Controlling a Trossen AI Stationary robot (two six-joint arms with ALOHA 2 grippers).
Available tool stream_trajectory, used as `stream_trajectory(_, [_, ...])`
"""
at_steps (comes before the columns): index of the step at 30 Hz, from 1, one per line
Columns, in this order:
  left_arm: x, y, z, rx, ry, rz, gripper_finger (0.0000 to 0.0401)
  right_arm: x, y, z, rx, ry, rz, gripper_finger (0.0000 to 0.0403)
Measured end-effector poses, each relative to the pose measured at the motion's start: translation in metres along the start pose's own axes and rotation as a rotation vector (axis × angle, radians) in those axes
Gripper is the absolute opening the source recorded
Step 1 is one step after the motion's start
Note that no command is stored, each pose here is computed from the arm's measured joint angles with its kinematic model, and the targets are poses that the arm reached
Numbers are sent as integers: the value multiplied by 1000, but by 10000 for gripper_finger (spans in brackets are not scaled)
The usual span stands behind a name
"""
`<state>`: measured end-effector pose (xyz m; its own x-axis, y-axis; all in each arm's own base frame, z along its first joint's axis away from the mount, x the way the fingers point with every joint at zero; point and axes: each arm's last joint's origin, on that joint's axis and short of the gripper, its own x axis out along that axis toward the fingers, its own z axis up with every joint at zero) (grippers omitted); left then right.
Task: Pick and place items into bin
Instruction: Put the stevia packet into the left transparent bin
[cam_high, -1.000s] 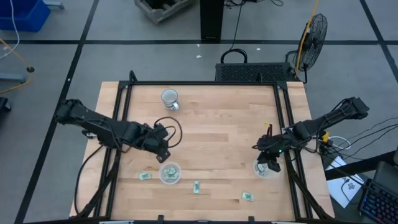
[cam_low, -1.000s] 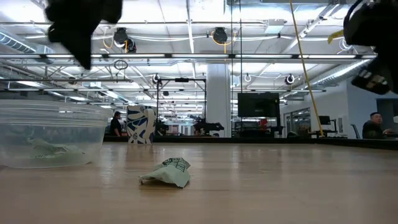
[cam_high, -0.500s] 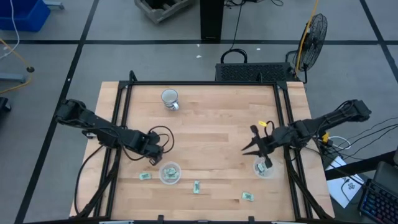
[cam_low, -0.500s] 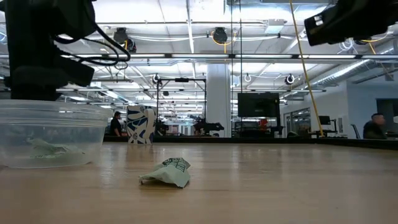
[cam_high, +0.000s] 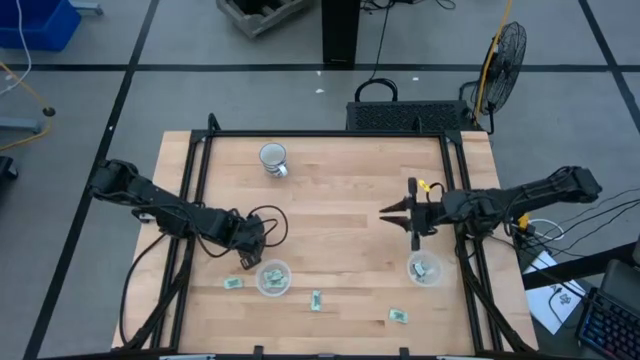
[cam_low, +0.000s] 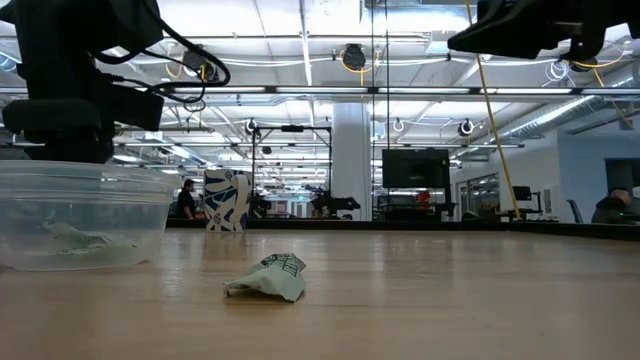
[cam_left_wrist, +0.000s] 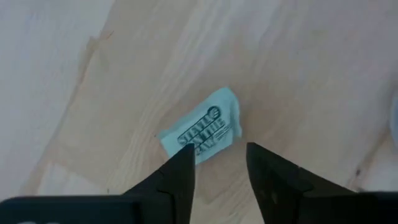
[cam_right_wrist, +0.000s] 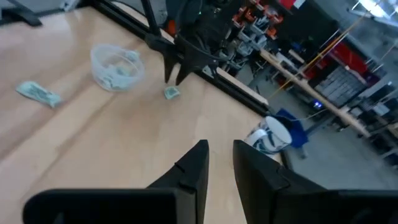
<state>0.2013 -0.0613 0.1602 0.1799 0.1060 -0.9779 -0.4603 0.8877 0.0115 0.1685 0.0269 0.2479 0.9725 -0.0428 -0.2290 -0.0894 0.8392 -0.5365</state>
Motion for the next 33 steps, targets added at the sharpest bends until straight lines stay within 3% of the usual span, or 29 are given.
stream_trajectory(11, [0,2,1,162,-40,55,163,1,-6,0,-65,-12,-40,66])
stream_trajectory(24, [1,7,6,199,-63,98,163,1,-5,0,-51,-6,-35,65])
stream_trajectory(33, [9,18,10,233,17,12,163,1,-5,0,-49,-6,-35,66])
